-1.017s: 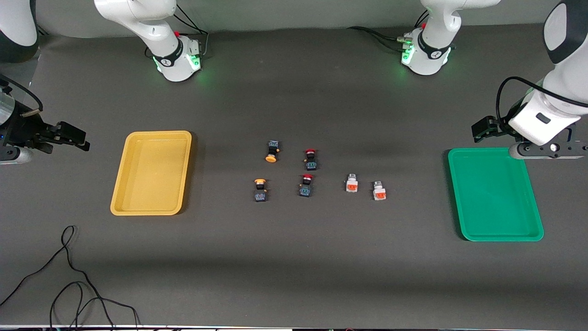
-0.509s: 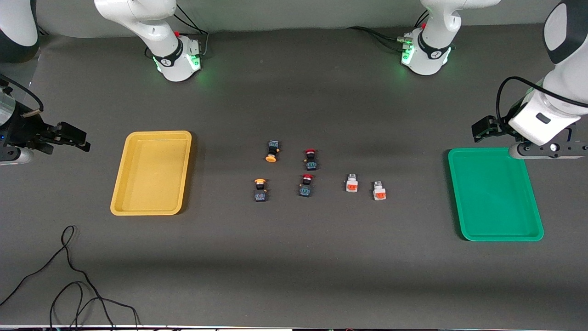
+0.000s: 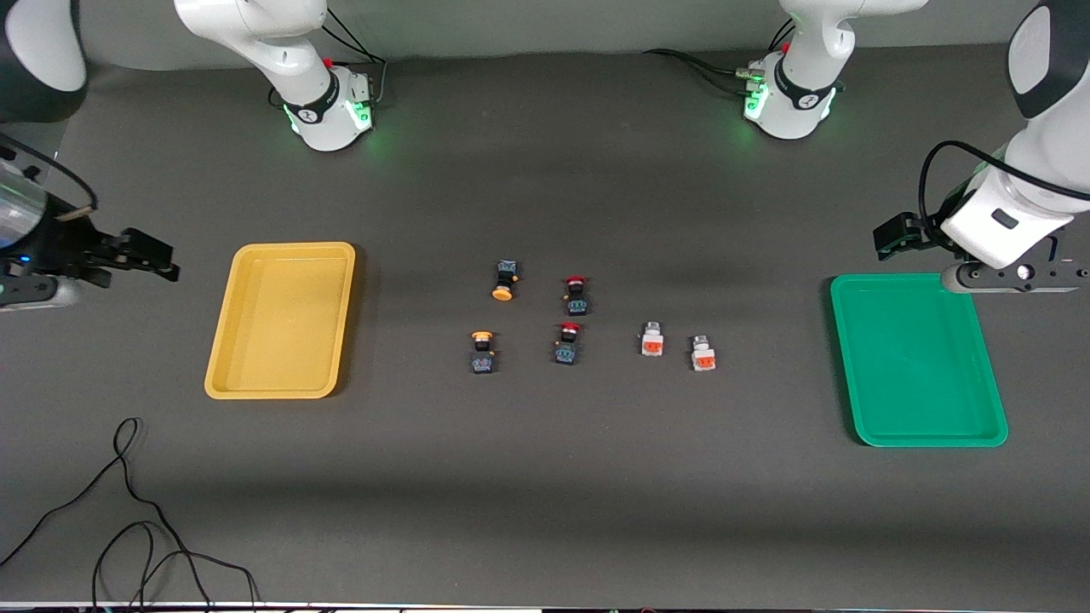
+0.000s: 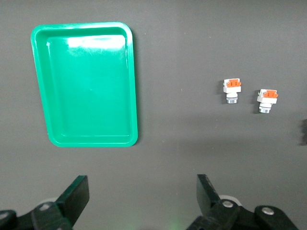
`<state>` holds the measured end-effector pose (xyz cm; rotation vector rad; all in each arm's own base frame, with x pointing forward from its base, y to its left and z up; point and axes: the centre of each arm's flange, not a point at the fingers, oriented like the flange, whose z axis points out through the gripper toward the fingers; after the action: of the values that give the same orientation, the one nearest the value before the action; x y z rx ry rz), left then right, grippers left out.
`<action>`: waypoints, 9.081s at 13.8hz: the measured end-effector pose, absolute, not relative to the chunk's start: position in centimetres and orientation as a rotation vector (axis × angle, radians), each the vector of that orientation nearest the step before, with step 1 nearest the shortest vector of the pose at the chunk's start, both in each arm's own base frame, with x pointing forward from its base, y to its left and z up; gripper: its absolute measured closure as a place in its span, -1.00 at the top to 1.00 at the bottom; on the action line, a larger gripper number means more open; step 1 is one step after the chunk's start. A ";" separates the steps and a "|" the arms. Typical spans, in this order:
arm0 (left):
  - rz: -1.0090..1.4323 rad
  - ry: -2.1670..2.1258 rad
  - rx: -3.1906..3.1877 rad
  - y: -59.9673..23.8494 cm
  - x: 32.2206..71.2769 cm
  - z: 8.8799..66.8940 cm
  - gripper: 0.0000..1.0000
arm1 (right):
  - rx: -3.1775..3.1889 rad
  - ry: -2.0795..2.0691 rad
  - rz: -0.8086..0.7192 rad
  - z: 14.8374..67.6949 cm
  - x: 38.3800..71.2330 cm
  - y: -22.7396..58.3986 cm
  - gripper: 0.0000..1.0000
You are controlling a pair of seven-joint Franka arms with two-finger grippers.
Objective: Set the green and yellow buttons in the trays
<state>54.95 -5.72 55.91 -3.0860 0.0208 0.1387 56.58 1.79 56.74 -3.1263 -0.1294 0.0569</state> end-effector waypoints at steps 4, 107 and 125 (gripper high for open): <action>0.140 0.021 -3.086 -5.7 54.9 55.9 1.00 | -3.131 -0.163 0.095 52.9 56.3 11.4 1.00; 0.304 -0.103 -3.130 -34.4 57.7 17.7 0.94 | -3.128 0.303 -0.120 22.0 56.7 36.4 1.00; 0.403 -0.270 -3.020 -15.9 62.4 43.6 -0.18 | -3.125 0.259 -0.055 24.5 57.0 38.7 -0.19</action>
<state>62.44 -15.89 43.61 -3.0204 -0.2702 0.4026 56.97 38.69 24.47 -3.1249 0.2591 -0.0552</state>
